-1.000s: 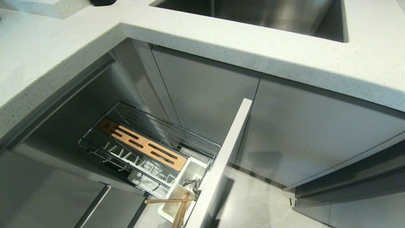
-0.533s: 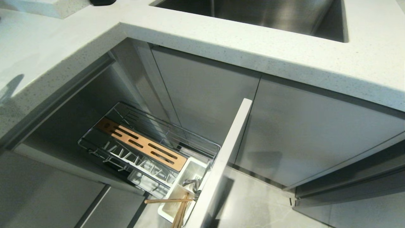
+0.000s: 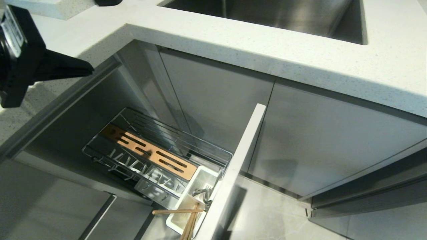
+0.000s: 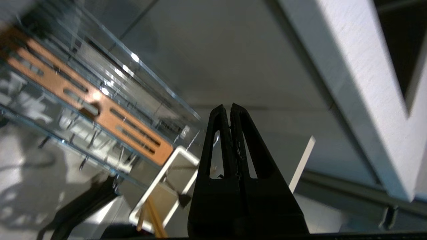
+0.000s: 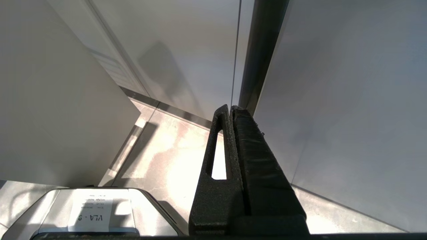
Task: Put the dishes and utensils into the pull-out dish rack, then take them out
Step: Take the chopsticks out of the cupboard
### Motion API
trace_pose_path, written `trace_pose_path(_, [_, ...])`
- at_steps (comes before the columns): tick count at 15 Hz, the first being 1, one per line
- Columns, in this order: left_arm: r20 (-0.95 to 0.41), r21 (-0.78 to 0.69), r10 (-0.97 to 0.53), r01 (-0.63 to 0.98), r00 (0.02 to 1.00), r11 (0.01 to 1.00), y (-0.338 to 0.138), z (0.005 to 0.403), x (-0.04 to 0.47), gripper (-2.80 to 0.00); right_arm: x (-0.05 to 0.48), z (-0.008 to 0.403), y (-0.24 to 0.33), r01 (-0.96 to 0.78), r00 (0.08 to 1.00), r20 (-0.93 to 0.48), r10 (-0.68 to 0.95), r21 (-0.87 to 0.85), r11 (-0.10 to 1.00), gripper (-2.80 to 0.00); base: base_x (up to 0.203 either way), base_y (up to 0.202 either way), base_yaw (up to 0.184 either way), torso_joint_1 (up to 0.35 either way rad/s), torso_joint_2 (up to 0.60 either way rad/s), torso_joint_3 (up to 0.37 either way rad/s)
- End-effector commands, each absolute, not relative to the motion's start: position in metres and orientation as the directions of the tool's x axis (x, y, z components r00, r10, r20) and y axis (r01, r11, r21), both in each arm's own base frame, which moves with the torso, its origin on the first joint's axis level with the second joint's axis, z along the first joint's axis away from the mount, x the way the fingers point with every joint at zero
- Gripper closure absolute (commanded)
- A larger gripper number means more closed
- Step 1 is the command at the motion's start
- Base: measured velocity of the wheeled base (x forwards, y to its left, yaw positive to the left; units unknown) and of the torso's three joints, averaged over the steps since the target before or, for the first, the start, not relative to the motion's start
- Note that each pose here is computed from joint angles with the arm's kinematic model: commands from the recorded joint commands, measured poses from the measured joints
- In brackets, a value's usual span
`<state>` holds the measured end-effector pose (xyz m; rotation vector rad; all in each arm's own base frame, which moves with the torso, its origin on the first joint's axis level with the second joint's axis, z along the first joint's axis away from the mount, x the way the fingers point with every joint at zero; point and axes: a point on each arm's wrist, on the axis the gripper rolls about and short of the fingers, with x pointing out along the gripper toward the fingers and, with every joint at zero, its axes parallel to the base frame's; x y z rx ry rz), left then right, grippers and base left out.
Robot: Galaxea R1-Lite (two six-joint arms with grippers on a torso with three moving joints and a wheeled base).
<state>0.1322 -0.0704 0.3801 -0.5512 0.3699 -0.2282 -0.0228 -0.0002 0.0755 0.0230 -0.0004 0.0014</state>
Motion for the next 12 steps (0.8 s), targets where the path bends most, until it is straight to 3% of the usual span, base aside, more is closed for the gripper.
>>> trace_pose_path(1, [-0.401,-0.501,-0.327,0.094,0.855,0.860,-0.085,0.365,0.142,0.00,-0.023,0.075,0.000,-0.001,1.000,-0.002,0.002,0.023,1.000,0.00,0.000,0.000,0.000,0.000,0.00,0.000])
trace_pose_path(4, [-0.588,-0.372,-0.307,0.087,0.748,0.924,-0.093,0.348,0.141,0.00,-0.023,0.075,0.000,-0.002,1.000,-0.002,0.002,0.023,1.000,0.00,0.000,0.000,0.000,0.000,0.00,0.000])
trace_pose_path(7, [-0.760,-0.315,-0.342,0.148,0.552,0.938,-0.096,0.339,0.135,0.00,-0.023,0.075,0.000,-0.001,1.000,-0.002,0.002,0.023,1.000,0.00,0.000,0.000,0.000,0.000,0.00,0.000])
trace_pose_path(12, [-0.888,-0.247,-0.279,0.135,0.365,0.960,-0.111,0.316,0.152,0.00,-0.023,0.075,0.000,-0.002,1.000,0.000,0.002,0.023,1.000,0.00,0.000,0.000,0.000,0.000,0.00,0.000])
